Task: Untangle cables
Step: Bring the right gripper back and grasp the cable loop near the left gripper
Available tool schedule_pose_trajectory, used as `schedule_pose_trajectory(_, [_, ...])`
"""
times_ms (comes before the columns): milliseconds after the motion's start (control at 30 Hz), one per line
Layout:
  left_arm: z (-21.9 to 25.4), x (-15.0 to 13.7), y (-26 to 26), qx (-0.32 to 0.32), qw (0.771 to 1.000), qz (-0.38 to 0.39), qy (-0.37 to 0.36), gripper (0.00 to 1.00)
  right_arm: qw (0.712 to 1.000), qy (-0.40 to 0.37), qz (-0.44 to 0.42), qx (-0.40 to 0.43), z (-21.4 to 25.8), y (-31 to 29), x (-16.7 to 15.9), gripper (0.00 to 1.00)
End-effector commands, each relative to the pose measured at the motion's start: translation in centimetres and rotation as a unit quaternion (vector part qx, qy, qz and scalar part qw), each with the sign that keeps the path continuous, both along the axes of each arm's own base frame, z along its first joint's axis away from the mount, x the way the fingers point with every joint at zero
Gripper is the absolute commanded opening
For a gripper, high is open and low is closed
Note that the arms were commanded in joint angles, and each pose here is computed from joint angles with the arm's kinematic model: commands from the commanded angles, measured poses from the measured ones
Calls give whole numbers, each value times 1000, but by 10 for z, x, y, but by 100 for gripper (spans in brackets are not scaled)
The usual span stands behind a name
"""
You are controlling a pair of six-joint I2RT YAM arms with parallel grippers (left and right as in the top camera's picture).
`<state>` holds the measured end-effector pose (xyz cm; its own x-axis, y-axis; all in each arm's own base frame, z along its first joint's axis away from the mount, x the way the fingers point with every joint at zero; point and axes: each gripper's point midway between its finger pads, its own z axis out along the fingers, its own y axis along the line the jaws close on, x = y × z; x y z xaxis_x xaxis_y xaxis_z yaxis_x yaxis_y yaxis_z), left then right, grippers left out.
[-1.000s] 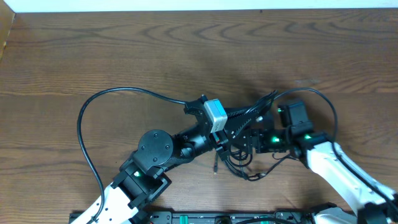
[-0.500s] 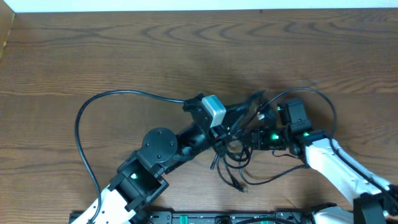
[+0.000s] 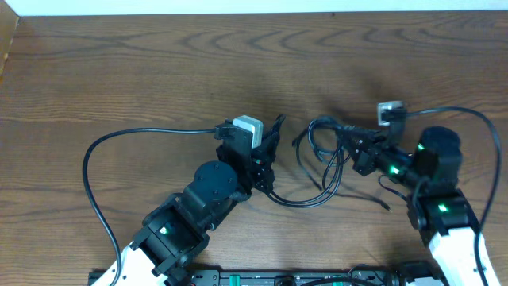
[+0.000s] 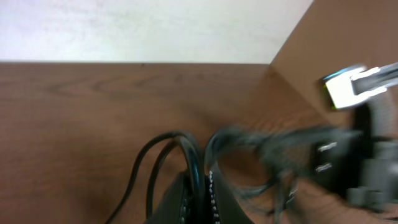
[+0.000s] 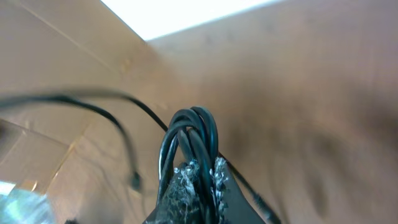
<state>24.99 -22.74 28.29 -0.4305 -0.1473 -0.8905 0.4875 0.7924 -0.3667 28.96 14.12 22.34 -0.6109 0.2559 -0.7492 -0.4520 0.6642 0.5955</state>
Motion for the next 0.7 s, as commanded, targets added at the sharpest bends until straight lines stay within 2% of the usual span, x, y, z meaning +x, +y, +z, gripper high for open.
schedule_pose_trajectory(0, [2, 3, 7, -11, 1000, 24, 13, 16, 997, -77, -2, 2, 35, -3, -7, 1])
schedule_pose_trajectory(33, [-1, 2, 8, -10, 999, 25, 20, 53, 995, -96, -3, 4, 45, -3, -9, 1])
schedule_pose_trajectory(67, [-3, 2, 8, -9, 999, 26, 25, 98, 993, -114, -5, 5, 53, -4, -11, 1])
schedule_pose_trajectory(233, [-5, -2, 5, -8, 999, 12, 32, 98, 987, -160, -8, 3, 73, -6, -18, 1])
schedule_pose_trajectory(400, [4, -9, 1, -24, 999, -10, 25, 98, 977, -209, 6, -42, 75, -6, -20, 1])
schedule_pose_trajectory(533, [15, -13, 3, -37, 999, -16, 10, 98, 962, -257, 56, -68, 79, 5, -30, 1])
schedule_pose_trajectory(667, [27, -17, 6, -45, 999, -21, -9, 98, 947, -296, 107, -59, 89, 16, -45, 1])
